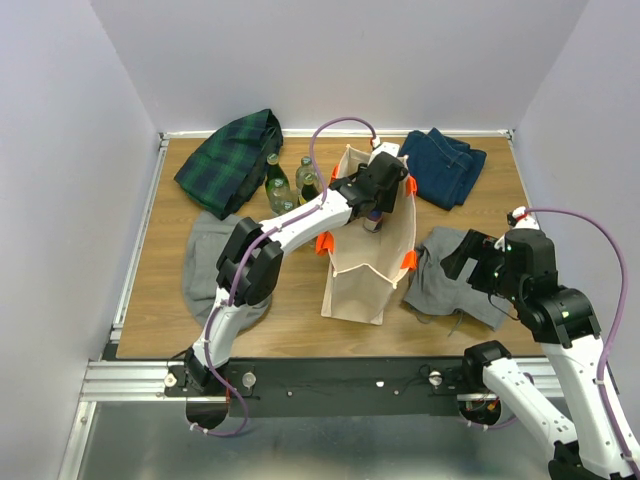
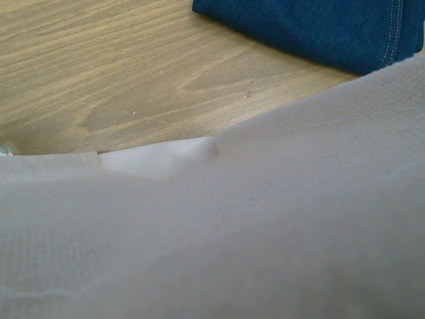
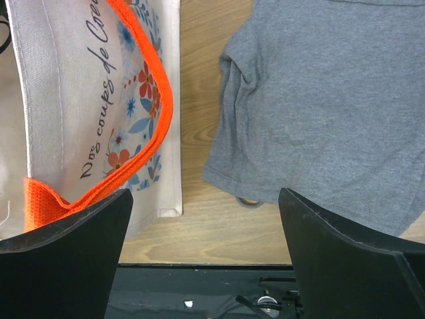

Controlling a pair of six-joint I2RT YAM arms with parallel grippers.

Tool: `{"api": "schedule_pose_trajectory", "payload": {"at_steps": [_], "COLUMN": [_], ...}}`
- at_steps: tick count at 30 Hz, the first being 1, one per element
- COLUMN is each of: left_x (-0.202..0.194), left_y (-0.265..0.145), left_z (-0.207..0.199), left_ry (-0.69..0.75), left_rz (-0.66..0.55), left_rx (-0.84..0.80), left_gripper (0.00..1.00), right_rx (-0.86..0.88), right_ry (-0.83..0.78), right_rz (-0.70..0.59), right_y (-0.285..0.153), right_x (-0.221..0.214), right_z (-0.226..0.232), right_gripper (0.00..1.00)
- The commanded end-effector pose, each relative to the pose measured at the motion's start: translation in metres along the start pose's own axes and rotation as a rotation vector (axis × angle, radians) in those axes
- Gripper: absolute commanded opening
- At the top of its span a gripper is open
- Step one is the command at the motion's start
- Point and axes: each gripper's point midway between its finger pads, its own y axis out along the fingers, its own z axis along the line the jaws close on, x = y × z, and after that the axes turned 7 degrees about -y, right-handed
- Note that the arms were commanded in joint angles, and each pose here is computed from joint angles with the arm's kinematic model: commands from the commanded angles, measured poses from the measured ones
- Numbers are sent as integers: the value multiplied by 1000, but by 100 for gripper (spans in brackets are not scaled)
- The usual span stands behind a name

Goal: Take the beverage out of the canvas bag
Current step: Take out the drink from the canvas bag.

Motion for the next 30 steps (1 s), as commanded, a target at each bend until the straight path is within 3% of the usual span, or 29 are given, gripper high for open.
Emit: {"api": "schedule_pose_trajectory", "payload": {"at_steps": [1, 8, 14, 23, 26, 30], "left_x": [-42, -45, -46, -48, -49, -47], "left_y": [10, 10, 11, 7, 8, 7], "left_z": [15, 15, 15, 18, 18, 17], "left_ry": [24, 23, 21, 19, 20, 18], "left_rz": [115, 128, 134, 135, 135, 131], "left_rx": [29, 31, 32, 34, 34, 32], "left_gripper": [60, 75, 75, 67, 56, 53], "right_rx": [-14, -14, -12, -10, -9, -7], "right_ry": [-7, -8, -8, -8, -6, -7], "right_rz": [-15, -15, -19, -16, -17, -20], "right_y": [3, 4, 3, 3, 3, 2], "right_x": [2, 2, 3, 2, 2, 2], "right_z": [-2, -2, -2, -2, -2, -2], "right_gripper": [100, 100, 100, 100, 100, 100]}}
